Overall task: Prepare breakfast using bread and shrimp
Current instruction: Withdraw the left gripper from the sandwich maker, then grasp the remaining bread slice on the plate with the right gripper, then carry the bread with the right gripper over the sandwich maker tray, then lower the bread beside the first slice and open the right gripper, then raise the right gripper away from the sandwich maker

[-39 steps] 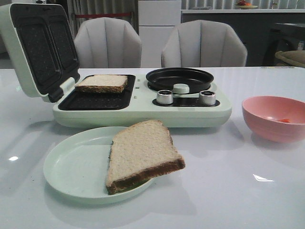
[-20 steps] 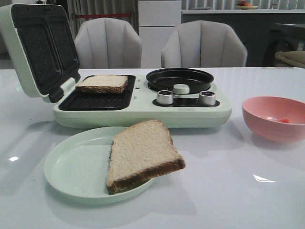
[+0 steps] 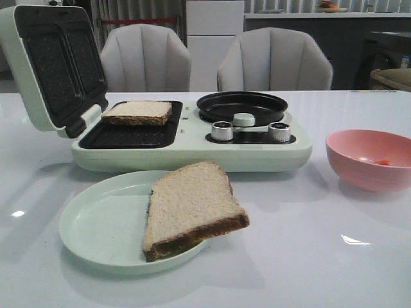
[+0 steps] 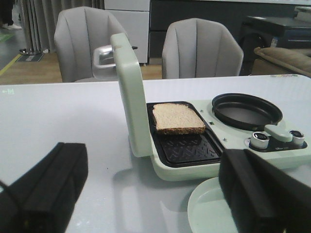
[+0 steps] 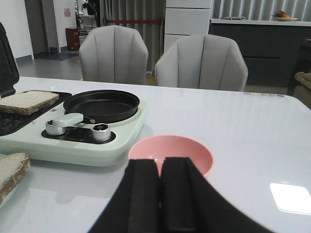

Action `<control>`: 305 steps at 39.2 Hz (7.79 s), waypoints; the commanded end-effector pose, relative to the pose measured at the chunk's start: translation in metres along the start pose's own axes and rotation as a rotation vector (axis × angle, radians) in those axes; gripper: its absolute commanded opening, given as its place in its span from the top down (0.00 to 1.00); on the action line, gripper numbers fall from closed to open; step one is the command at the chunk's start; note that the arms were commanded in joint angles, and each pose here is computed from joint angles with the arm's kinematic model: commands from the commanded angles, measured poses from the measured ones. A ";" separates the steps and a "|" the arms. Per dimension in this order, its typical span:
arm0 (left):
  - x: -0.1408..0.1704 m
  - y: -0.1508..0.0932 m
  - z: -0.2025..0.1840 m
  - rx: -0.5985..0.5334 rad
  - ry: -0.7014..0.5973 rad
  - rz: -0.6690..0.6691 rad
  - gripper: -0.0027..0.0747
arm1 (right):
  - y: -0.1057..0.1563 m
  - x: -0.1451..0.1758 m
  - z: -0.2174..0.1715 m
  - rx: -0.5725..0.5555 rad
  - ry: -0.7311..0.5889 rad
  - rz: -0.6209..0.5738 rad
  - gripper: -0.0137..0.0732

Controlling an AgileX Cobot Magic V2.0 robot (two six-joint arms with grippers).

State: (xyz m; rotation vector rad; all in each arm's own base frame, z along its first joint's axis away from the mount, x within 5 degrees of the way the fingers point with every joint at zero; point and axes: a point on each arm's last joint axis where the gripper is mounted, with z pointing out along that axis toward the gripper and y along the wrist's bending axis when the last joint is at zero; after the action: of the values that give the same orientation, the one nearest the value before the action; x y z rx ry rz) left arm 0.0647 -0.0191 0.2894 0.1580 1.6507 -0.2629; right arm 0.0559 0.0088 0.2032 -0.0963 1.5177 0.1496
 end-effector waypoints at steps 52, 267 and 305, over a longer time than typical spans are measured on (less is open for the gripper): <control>-0.018 0.000 -0.004 -0.006 -0.131 -0.013 0.18 | 0.003 -0.087 0.030 0.006 0.112 0.095 0.68; -0.018 0.000 -0.004 -0.006 -0.131 -0.013 0.18 | 0.193 -0.024 0.401 -0.468 0.507 0.210 0.24; -0.018 0.000 -0.004 -0.006 -0.131 -0.013 0.18 | 0.125 -0.173 0.294 -0.441 0.196 -0.091 0.24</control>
State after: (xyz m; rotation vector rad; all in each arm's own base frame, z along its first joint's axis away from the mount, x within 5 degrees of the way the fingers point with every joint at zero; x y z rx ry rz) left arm 0.0623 -0.0184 0.2916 0.1539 1.6220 -0.2630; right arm 0.3385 0.1940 0.3651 -0.5947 1.7370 0.4827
